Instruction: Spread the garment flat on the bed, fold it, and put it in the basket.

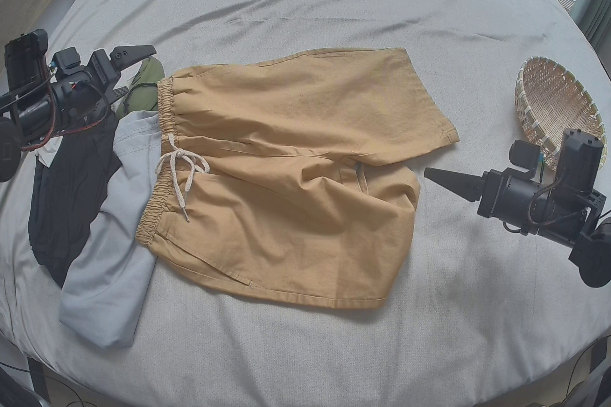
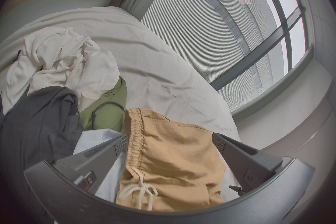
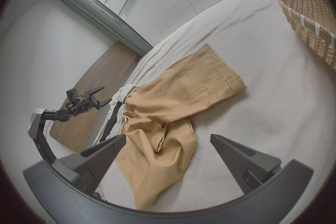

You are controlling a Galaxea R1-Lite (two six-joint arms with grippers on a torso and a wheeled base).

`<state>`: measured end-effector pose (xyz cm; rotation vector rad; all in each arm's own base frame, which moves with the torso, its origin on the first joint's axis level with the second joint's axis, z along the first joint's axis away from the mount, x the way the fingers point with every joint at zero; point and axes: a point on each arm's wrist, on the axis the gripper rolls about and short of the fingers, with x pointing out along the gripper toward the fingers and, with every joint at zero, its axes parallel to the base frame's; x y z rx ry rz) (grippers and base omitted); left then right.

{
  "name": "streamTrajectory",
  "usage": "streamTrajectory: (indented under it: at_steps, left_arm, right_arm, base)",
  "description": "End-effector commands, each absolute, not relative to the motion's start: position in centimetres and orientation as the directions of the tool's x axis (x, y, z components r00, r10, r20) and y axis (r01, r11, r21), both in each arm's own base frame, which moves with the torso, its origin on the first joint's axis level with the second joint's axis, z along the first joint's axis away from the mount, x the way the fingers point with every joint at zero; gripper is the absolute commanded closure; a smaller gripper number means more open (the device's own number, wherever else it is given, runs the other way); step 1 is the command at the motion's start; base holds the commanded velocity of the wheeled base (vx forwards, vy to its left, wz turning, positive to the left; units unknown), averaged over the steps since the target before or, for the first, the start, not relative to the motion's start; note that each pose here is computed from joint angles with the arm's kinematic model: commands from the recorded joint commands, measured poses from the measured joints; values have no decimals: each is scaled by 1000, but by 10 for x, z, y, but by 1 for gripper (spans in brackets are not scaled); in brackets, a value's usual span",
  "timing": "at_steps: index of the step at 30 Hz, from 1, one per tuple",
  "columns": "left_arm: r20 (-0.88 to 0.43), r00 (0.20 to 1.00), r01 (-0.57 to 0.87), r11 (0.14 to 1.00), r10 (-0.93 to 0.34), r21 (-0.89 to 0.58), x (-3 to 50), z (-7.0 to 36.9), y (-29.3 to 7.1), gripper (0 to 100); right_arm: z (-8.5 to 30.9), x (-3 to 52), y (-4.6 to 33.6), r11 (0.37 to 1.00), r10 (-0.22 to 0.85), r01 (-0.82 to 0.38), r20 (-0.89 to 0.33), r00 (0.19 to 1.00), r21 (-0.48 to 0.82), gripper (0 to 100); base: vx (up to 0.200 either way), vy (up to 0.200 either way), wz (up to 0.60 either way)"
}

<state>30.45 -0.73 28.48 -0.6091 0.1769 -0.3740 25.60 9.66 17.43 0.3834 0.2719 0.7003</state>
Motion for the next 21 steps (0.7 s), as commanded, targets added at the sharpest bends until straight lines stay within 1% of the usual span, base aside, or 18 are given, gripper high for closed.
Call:
streamTrajectory:
  at_steps: [1, 9, 15, 20, 21]
  left_arm:
    - [-26, 882, 371, 725, -471, -581, 247, 290, -9, 0]
    - [-52, 799, 453, 657, -599, -603, 199, 268, -10, 0]
    - [-35, 788, 478, 646, -615, -595, 181, 268, -13, 0]
    - [-41, 772, 488, 633, -634, -602, 176, 264, -14, 0]
    - [-44, 772, 486, 633, -634, -603, 176, 263, -14, 0]
  right_arm:
    - [147, 272, 110, 697, 680, -567, -150, 718, 439, 0]
    - [140, 287, 115, 696, 680, -568, -149, 718, 439, 0]
    - [139, 298, 120, 694, 682, -576, -135, 719, 433, 0]
    - [136, 307, 125, 690, 685, -583, -127, 717, 430, 0]
    - [135, 308, 127, 687, 689, -587, -125, 714, 429, 100]
  base:
    - [0, 0, 0]
    - [0, 0, 0]
    - [0, 0, 0]
    - [0, 0, 0]
    - [0, 0, 0]
